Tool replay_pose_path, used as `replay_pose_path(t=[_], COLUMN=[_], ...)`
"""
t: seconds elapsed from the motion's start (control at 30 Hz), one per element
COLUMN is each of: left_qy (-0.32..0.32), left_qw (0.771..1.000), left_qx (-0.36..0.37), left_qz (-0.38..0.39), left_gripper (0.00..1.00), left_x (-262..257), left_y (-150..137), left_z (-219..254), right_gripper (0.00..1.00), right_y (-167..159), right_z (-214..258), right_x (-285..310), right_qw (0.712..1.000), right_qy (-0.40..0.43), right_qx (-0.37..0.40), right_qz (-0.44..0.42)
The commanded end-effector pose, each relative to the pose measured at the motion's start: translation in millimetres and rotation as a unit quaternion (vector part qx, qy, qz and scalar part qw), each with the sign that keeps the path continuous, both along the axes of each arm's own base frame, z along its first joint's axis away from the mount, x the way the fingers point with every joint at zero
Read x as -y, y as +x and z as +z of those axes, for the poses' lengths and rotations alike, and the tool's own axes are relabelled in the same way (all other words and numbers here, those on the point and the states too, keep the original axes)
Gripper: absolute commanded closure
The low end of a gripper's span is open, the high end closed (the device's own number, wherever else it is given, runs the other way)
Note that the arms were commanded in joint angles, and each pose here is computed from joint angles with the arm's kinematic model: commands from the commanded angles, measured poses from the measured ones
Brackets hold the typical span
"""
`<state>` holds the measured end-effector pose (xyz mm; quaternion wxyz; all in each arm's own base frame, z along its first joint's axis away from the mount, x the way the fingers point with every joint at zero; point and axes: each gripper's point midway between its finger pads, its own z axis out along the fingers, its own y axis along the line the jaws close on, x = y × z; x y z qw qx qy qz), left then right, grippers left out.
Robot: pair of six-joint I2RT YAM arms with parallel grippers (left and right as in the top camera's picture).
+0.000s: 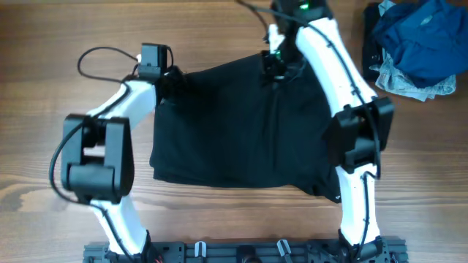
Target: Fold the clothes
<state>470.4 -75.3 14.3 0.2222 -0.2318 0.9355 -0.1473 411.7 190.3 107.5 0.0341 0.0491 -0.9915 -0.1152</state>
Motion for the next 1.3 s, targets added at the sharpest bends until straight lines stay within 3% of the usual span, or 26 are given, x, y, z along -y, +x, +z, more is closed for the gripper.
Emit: replay_pose_path(t=[0.0, 0.23, 0.43, 0.63, 0.77, 0.97, 1.27], left_qy=[0.001, 0.033, 0.036, 0.04, 0.041, 0.022, 0.014], left_qw=[1.0, 0.999, 0.998, 0.999, 0.999, 0.998, 0.995], left_qx=[-0.005, 0.01, -0.04, 0.009, 0.001, -0.046, -0.083], left_qz=[-0.025, -0.019, -0.021, -0.03, -0.032, -0.046, -0.052], left_gripper=[0.96, 0.96, 0.96, 0.96, 0.96, 0.96, 0.96], left_x=[8.8, -2.1, -3.5, -2.5, -3.1, 4.4, 9.8], left_y=[21.6, 32.1, 15.2, 28.0, 13.9, -7.4, -11.3], left_z=[-4.6, -9.1, -39.1, 11.1, 35.8, 26.2, -16.2], right_gripper=[0.64, 0.64, 0.63, 0.59, 0.55, 0.54, 0.55], right_y=[-5.7, -15.7, -16.6, -10.1, -14.0, -29.2, -33.4], right_z=[3.0, 1.7, -1.4, -5.1, -28.3, -63.2, -67.3], right_x=[-1.4, -1.0, -0.3, 1.2, 5.9, 11.2, 12.2], right_qw=[0.999, 0.999, 0.999, 0.998, 0.997, 0.996, 0.995], right_qy=[-0.039, -0.046, -0.049, -0.055, -0.07, -0.08, -0.081], right_qx=[0.007, -0.011, -0.014, -0.002, -0.014, -0.045, -0.053], right_qz=[-0.007, -0.004, -0.004, -0.003, -0.002, 0.0, 0.0])
